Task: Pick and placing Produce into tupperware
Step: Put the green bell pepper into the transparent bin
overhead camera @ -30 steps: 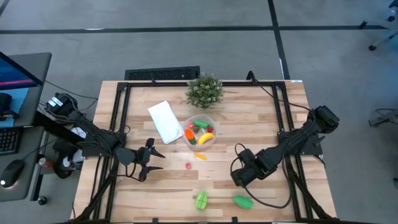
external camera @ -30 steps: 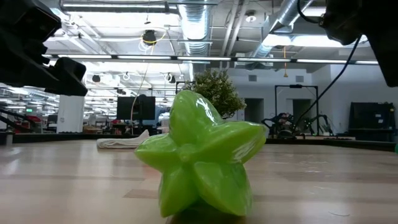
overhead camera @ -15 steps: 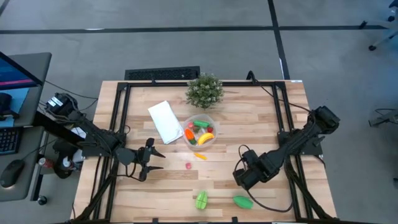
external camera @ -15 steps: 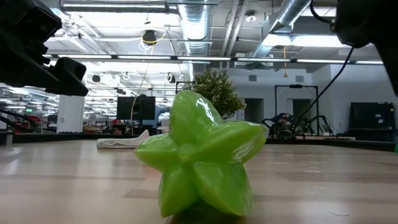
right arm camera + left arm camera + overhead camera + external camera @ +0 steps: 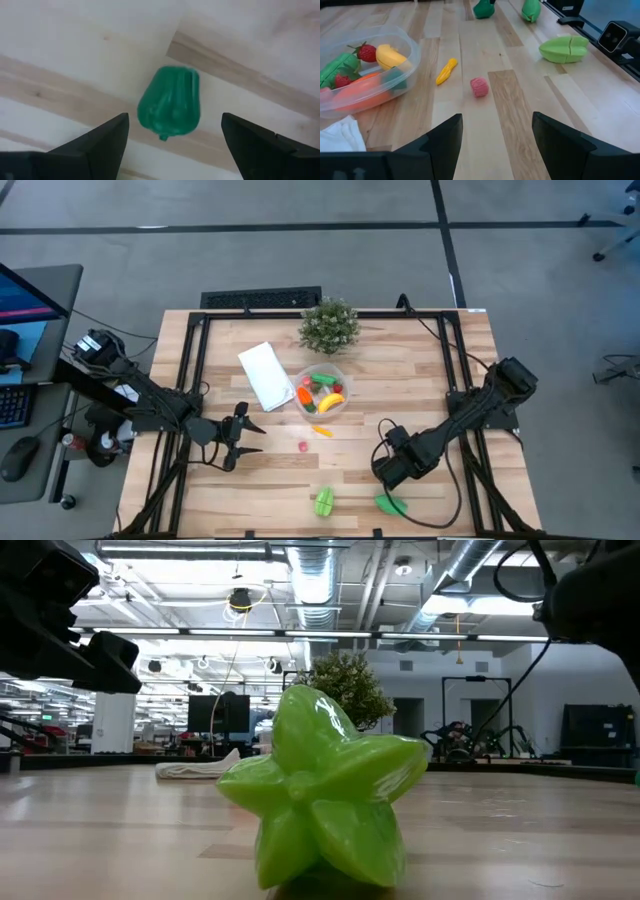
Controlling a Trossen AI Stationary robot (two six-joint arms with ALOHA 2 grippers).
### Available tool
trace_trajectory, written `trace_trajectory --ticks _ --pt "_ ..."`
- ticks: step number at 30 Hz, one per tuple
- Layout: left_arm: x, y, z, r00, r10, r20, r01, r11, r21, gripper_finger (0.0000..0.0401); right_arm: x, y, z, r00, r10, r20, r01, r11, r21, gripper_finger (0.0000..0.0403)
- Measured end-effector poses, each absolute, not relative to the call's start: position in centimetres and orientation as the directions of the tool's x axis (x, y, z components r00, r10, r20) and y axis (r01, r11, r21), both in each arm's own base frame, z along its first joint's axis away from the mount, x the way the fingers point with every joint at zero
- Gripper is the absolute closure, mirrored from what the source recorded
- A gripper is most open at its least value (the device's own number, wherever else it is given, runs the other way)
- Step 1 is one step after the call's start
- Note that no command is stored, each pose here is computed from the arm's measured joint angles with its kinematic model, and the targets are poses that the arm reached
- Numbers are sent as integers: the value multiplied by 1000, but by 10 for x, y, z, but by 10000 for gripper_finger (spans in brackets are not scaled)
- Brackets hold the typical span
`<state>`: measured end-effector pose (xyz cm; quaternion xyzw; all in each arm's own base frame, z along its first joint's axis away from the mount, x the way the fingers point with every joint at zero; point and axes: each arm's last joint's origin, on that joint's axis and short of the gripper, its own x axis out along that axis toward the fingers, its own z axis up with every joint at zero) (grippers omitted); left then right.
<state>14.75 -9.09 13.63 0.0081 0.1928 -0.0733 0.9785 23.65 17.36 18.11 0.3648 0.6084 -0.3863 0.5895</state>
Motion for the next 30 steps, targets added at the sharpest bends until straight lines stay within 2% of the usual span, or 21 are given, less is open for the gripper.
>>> trace_trajectory --ticks 7,13,19,30 --pt "148 -91 136 915 -140 -379 146 989 -14 170 238 169 181 -40 -34 -999 917 396 -50 90" --pt "147 -91 136 914 -142 -379 144 989 -23 170 232 166 182 -97 -73 -993 948 298 -114 90" --pt "146 -93 136 912 -157 -380 158 987 -27 170 236 169 181 -53 -48 -997 952 299 -64 90" --pt "142 -99 136 907 -180 -380 183 983 -27 170 243 172 154 -147 -63 -987 926 342 -160 90"
